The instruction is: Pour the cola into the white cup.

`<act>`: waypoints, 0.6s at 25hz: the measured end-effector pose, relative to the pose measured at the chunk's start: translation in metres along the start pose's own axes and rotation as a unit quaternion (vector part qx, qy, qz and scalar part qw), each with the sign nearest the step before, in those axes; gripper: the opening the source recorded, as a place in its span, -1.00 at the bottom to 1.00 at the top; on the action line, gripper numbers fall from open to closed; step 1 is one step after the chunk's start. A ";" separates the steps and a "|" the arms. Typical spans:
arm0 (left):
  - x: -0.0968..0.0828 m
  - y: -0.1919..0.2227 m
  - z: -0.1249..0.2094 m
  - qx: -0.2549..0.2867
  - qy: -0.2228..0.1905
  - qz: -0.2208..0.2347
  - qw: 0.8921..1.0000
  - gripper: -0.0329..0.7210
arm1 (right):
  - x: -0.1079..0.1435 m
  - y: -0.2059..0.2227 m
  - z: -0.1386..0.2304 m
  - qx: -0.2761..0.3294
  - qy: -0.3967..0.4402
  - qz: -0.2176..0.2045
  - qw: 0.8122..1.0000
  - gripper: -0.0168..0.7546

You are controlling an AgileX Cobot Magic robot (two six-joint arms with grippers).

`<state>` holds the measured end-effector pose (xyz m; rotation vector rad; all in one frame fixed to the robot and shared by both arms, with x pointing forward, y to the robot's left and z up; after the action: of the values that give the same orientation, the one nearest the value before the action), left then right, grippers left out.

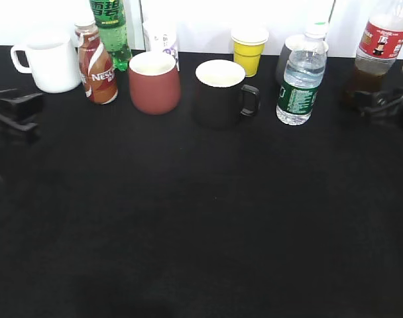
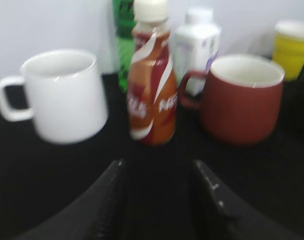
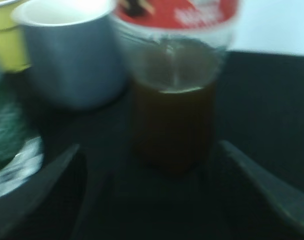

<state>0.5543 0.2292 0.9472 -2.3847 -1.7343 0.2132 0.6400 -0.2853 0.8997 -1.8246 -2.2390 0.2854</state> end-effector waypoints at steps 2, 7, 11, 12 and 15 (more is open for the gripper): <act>0.008 -0.013 -0.010 0.061 0.013 -0.027 0.998 -0.07 | 0.019 -0.022 -0.005 0.079 -0.004 -0.039 0.996 0.59; 0.022 -0.066 -0.028 0.216 -0.046 -0.097 0.971 -0.07 | 0.038 -0.067 0.007 0.246 -0.042 0.071 0.966 0.59; 0.016 -0.122 -0.037 0.270 -0.063 -0.110 0.954 -0.07 | 0.086 -0.110 0.008 0.379 -0.066 0.079 0.920 0.58; 0.011 -0.139 -0.039 0.282 -0.065 -0.102 0.952 -0.07 | 0.099 -0.122 0.000 0.405 -0.070 0.042 0.910 0.58; -0.017 -0.192 -0.036 0.313 -0.087 -0.047 0.945 -0.06 | 0.113 -0.175 -0.044 0.385 -0.049 -0.012 0.922 0.58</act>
<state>0.3796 0.2683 1.0273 -1.8556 -1.5341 0.8432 0.4683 -0.2095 1.0011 -1.3582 -1.7979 1.0916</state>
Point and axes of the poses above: a point on each arm's last joint axis where the gripper is mounted, y pointing out along that axis toward the gripper, x along the wrist's bending axis when the last joint is at zero, z = x × y, the point moved 7 cm from there along y, pointing out along that axis toward the gripper, and after that the axes turned 1 degree about y, right-handed, at the moved point
